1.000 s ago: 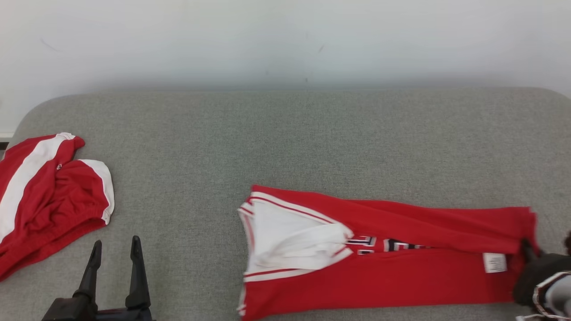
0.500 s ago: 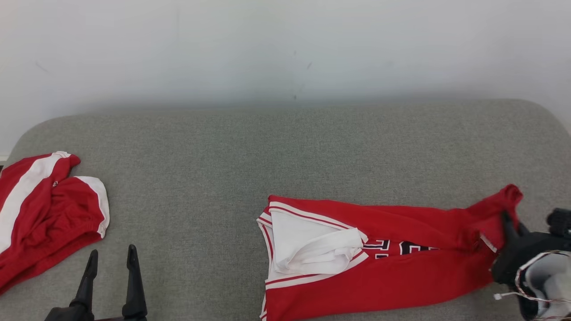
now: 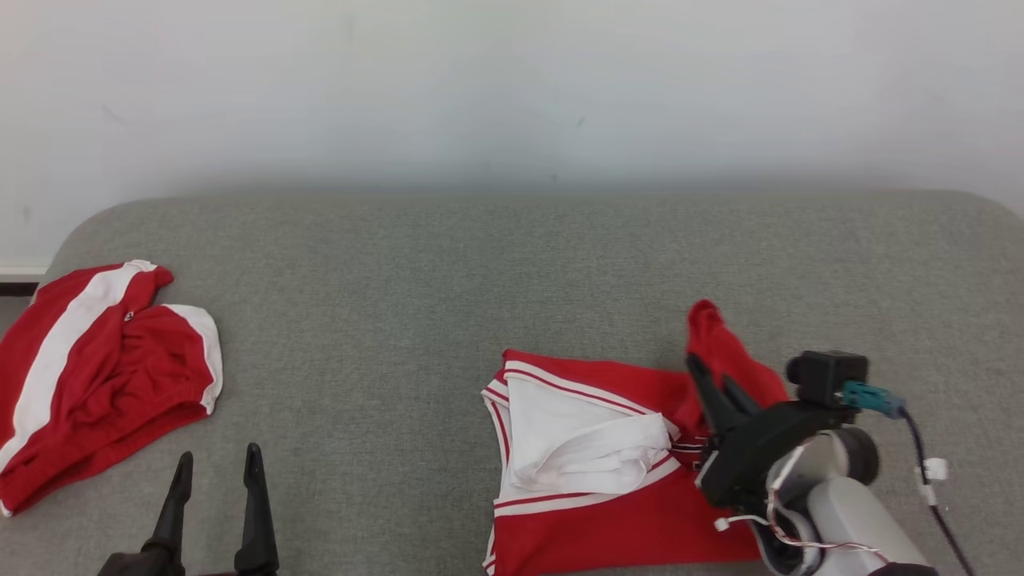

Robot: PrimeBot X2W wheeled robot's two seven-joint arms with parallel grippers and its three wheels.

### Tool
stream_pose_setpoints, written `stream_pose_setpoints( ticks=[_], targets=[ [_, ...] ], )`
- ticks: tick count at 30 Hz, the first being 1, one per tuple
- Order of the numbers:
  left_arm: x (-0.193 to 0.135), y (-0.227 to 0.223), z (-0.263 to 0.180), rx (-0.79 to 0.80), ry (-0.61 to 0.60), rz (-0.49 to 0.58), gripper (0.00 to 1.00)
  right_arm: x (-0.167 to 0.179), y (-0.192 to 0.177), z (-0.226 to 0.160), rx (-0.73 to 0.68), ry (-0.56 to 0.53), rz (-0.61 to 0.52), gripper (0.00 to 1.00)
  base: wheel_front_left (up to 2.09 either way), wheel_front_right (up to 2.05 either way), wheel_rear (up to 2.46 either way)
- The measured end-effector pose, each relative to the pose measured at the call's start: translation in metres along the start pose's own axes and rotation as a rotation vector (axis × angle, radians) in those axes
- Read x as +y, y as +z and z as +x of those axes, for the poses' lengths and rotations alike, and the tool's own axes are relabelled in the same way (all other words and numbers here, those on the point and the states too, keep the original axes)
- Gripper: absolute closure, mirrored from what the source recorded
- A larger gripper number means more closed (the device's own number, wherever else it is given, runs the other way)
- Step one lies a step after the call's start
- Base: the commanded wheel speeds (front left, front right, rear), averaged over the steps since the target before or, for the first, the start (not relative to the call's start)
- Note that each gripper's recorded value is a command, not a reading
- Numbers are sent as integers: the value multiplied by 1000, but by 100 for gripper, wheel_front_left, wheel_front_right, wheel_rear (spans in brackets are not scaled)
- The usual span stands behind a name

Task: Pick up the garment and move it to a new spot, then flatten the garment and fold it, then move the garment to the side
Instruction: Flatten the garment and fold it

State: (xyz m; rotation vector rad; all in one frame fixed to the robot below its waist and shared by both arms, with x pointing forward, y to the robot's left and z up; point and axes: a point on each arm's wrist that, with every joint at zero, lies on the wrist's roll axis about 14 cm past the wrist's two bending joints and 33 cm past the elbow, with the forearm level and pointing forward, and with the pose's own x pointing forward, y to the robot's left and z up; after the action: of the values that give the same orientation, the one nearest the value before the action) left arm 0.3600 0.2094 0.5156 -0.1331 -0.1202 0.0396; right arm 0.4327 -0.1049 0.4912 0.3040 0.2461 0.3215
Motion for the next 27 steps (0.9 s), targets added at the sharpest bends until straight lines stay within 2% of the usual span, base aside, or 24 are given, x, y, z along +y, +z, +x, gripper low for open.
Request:
stream_pose_setpoints(
  ticks=[9,18,19,20,21,27],
  targets=[
    [7,-2,-3,7,25,-6,0,73,-20,17,62,171,7,100,0,0,0],
    [16,-2,-4,10,55,-3,0,103,-53,20,148,257,20,100,0,0,0],
    [17,-2,-4,11,57,-3,0,105,-56,20,156,262,16,69,0,0,0],
    [17,-3,-4,12,58,-3,0,107,-58,20,156,269,17,9,0,0,0],
    [17,-3,-4,13,58,-3,0,109,-57,20,146,274,20,0,0,0,0],
    [13,-2,-2,9,51,-5,0,106,-23,27,11,264,-5,0,0,0,0]
  ],
)
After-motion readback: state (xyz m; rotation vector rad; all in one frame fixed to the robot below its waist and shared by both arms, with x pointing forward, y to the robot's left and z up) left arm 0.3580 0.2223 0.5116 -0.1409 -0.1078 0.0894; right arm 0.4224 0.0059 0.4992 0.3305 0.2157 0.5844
